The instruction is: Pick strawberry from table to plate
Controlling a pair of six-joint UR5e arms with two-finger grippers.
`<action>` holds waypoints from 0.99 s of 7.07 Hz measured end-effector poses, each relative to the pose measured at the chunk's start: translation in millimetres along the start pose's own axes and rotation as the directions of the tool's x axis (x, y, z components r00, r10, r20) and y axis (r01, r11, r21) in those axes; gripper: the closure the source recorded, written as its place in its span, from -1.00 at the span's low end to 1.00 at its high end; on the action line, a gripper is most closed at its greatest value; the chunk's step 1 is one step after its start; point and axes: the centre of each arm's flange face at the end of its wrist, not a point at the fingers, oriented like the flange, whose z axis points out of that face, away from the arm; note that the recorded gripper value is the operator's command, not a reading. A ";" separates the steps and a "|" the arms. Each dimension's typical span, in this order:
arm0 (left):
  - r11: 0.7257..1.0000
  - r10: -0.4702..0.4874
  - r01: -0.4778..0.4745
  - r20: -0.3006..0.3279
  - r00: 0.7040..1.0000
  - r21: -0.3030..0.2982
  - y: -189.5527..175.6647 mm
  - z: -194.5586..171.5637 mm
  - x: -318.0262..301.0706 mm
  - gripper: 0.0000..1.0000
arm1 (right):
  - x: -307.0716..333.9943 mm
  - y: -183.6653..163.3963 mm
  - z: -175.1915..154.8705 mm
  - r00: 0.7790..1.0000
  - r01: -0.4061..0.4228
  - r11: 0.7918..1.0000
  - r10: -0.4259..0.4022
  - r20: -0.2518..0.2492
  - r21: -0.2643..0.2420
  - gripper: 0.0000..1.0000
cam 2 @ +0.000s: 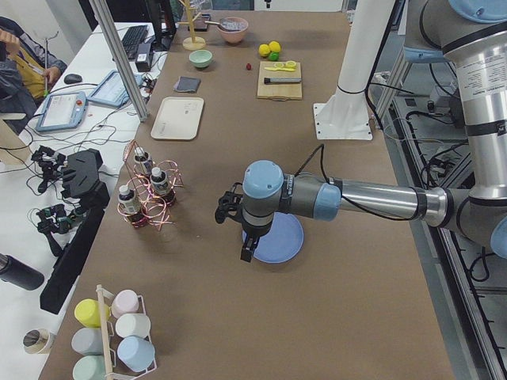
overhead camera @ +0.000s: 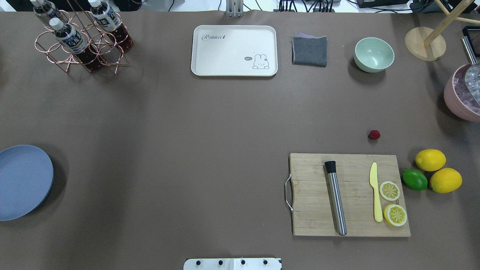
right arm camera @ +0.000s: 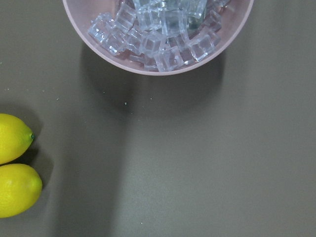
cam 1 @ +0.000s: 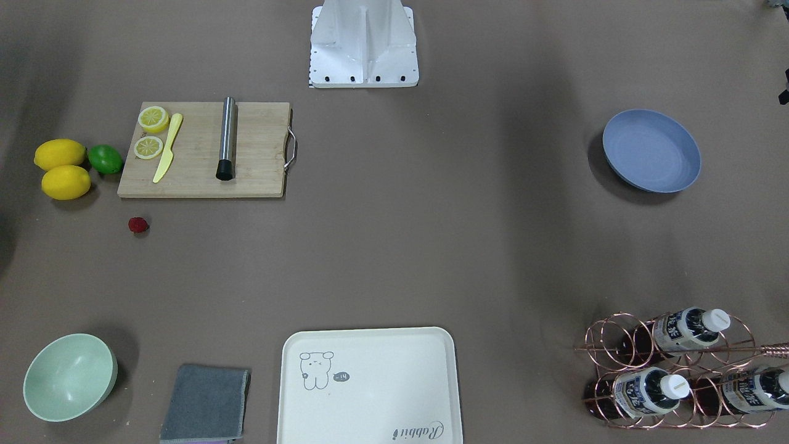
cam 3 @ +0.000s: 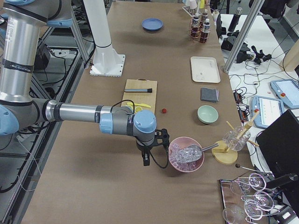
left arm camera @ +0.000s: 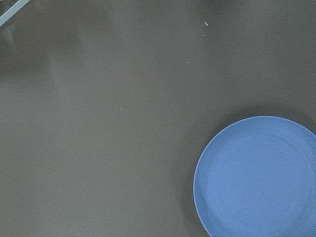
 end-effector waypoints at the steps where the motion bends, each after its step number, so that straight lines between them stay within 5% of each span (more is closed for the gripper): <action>1: 1.000 0.000 0.000 -0.001 1.000 0.003 1.3 0.3 -0.4 -0.95 | 2.1 1.9 2.5 1.000 -0.005 1.000 0.005 0.001 -0.005 -1.00; 4: 0.999 -0.041 0.041 -0.082 0.996 -0.012 0.1 16.7 -4.3 -0.95 | 2.0 2.0 2.5 1.000 -0.009 1.000 0.009 0.001 -0.004 -1.00; 7: 0.999 -0.037 0.038 -0.095 0.995 0.010 -2.6 24.1 -1.6 -0.95 | -1.4 -5.3 0.8 1.000 -0.004 1.000 0.004 -0.001 0.000 -1.00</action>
